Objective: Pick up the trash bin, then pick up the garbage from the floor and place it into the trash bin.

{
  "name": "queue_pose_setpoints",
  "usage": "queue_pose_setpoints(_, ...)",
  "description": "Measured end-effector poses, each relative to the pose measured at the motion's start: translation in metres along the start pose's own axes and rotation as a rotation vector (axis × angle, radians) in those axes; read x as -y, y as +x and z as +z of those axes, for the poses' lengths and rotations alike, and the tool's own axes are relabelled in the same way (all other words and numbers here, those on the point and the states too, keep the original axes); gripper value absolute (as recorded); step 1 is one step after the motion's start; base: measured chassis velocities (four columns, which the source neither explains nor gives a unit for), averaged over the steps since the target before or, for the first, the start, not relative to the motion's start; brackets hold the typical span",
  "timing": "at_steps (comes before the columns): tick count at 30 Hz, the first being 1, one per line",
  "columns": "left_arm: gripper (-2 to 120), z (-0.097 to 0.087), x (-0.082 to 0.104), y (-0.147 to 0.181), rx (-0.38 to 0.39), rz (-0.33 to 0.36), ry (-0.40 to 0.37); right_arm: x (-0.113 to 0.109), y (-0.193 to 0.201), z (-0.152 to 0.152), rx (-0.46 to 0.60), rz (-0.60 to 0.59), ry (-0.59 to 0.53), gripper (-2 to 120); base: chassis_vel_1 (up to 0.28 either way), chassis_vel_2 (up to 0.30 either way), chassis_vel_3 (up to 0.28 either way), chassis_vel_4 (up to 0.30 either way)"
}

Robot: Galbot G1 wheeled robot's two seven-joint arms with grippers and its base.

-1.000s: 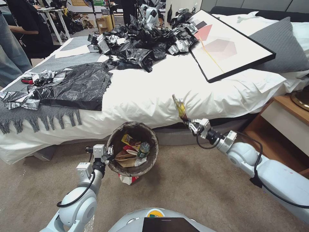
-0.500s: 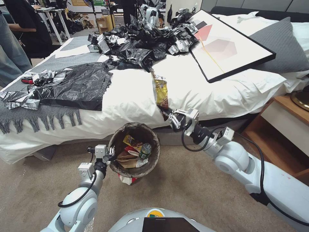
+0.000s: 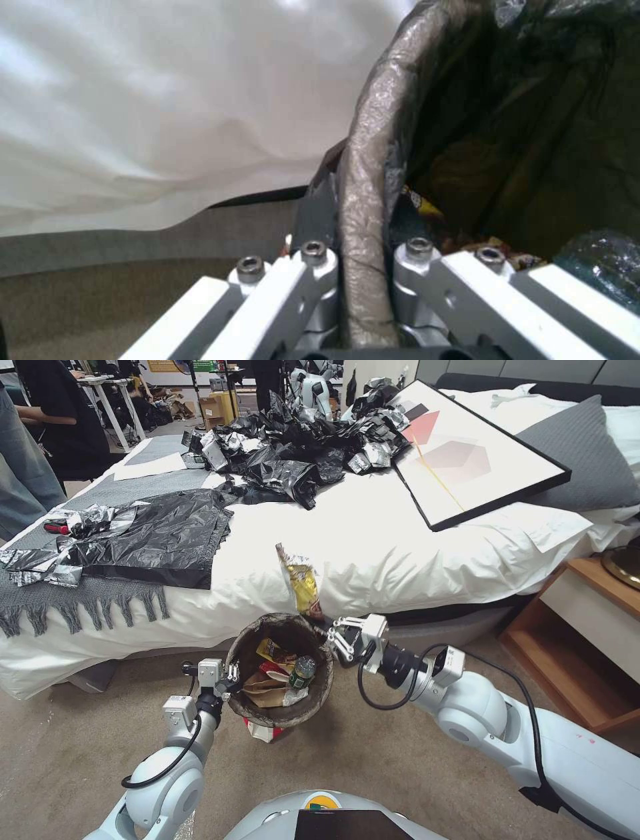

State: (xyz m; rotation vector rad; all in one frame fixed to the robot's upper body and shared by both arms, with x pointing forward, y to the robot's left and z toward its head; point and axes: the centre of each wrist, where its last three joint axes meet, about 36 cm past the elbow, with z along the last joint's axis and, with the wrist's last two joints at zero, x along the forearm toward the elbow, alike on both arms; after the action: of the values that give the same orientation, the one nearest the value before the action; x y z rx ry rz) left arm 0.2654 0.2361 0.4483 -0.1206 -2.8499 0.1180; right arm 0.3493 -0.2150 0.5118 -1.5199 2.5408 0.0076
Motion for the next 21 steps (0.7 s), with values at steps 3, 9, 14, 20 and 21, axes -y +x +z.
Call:
queue_pose_setpoints(3, 4, 0.0, 0.001, 0.0, 0.002, 0.001, 0.004, -0.005, -0.003, 0.014, -0.032, -0.03, -0.005, 0, 0.0, 0.0, 0.0, 0.0)
queue_pose_setpoints(9, 4, -0.002, 0.003, 0.0, 0.007, 0.002, 0.008, -0.005, -0.014, 0.029, -0.051, -0.061, -0.012, 0, 0.0, 0.0, 0.0, 0.0)
queue_pose_setpoints(14, 4, -0.003, 0.004, 0.002, 0.011, 0.001, 0.012, -0.003, -0.027, 0.045, -0.072, -0.084, -0.015, 0, 0.0, 0.0, 0.0, 0.0)
queue_pose_setpoints(20, 4, -0.005, 0.004, 0.003, 0.015, -0.001, 0.014, -0.001, -0.035, 0.061, -0.099, -0.089, -0.015, 0, 0.0, 0.0, 0.0, 0.0)
queue_pose_setpoints(21, 4, -0.005, 0.004, 0.004, 0.016, -0.001, 0.015, -0.001, -0.036, 0.064, -0.105, -0.085, -0.012, 0, 0.0, 0.0, 0.0, 0.0)
